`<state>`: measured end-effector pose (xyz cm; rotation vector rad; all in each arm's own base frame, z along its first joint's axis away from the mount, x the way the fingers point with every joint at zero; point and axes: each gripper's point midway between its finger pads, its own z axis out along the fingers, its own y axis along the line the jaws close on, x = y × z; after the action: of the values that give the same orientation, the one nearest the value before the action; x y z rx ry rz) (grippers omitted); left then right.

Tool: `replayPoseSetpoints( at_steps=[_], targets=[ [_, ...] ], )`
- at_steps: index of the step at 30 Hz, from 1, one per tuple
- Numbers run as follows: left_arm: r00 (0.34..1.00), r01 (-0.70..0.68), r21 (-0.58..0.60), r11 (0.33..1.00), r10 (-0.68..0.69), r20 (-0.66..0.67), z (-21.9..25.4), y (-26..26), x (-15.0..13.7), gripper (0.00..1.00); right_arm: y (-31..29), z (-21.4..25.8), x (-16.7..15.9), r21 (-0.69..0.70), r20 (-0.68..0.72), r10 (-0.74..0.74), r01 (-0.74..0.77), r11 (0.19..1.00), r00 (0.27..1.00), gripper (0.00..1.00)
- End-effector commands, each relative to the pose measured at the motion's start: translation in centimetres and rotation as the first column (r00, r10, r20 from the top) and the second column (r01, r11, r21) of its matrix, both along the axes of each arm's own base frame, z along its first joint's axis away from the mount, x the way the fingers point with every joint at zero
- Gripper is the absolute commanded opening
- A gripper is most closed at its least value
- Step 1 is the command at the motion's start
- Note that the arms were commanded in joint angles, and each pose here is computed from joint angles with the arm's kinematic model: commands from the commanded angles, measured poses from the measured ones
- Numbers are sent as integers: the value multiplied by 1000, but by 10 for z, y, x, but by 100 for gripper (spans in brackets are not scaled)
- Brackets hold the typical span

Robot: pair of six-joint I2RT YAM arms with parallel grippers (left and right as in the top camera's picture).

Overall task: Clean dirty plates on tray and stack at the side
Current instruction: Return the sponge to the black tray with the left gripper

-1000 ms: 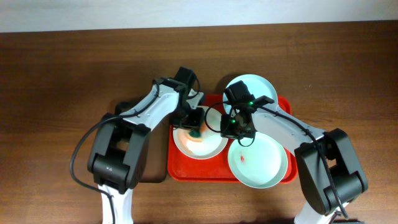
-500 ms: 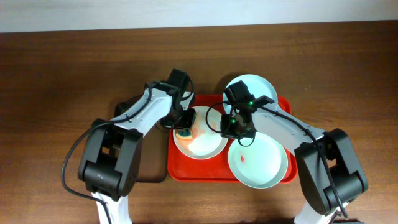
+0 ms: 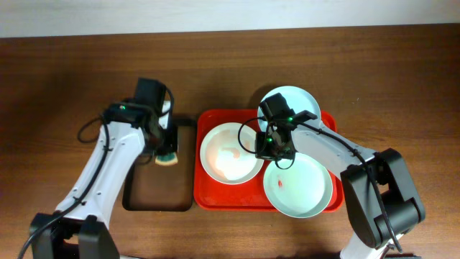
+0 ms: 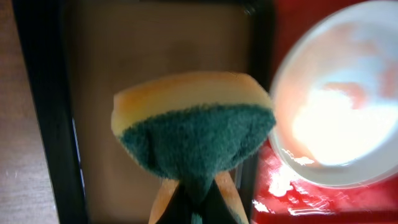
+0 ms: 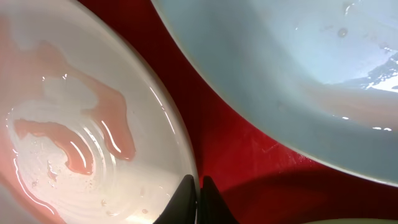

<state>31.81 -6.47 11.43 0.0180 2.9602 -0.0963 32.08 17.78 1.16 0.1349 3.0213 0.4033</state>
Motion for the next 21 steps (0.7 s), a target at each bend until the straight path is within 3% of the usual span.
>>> replayPoseSetpoints(
  at_steps=[1, 5, 6, 7, 8, 10, 13, 15, 16, 17, 18, 21],
  targets=[
    [995, -84, 129, 988, 91, -50, -52, 27, -22, 0, -1, 2, 4, -7, 11, -10, 10, 1000, 1000, 5],
    [994, -101, 123, 987, 106, -36, -94, 30, -35, 0, -2, 2, 5, -7, 12, -10, 10, 1000, 1000, 5],
    [994, -101, 124, 987, 107, -36, -94, 30, -35, 6, -1, 2, 5, -7, 13, -10, 10, 1000, 1000, 6],
    [994, -101, 123, 987, 106, -36, -94, 30, -35, 28, -1, 2, 5, -7, 12, -11, 11, 1000, 1000, 6],
    [993, -99, 114, 989, 105, -46, -88, 28, -35, 53, -1, 2, 5, -7, 14, -10, 11, 1000, 1000, 19],
    [993, -111, 89, 990, 113, -16, -60, 25, -21, 56, -1, 2, 6, -6, 17, -11, 11, 1000, 1000, 27],
    [973, -120, -115, 986, 140, 181, 36, 12, 10, 59, -1, 2, 7, -7, 24, -11, 11, 1000, 1000, 28],
    [946, -123, -136, 983, 157, 283, 71, 17, 10, 92, -1, -1, 6, -4, 29, -10, 10, 1000, 1000, 25],
    [917, -167, -83, 982, 186, 352, 91, 36, 2, 99, -2, -6, 4, -3, 30, -10, 10, 1000, 999, 21],
    [914, -175, -70, 982, 189, 358, 94, 39, -3, 99, -1, -5, 4, -1, 29, -10, 10, 1000, 1000, 8],
    [915, -175, -71, 982, 189, 357, 95, 39, -5, 99, 1, -5, 3, 12, 24, -7, 7, 1000, 1000, 4],
    [917, -182, -58, 982, 190, 350, 94, 41, -7, 99, 1, 14, 8, 42, 15, 1, -2, 999, 1000, 4]
  ],
)
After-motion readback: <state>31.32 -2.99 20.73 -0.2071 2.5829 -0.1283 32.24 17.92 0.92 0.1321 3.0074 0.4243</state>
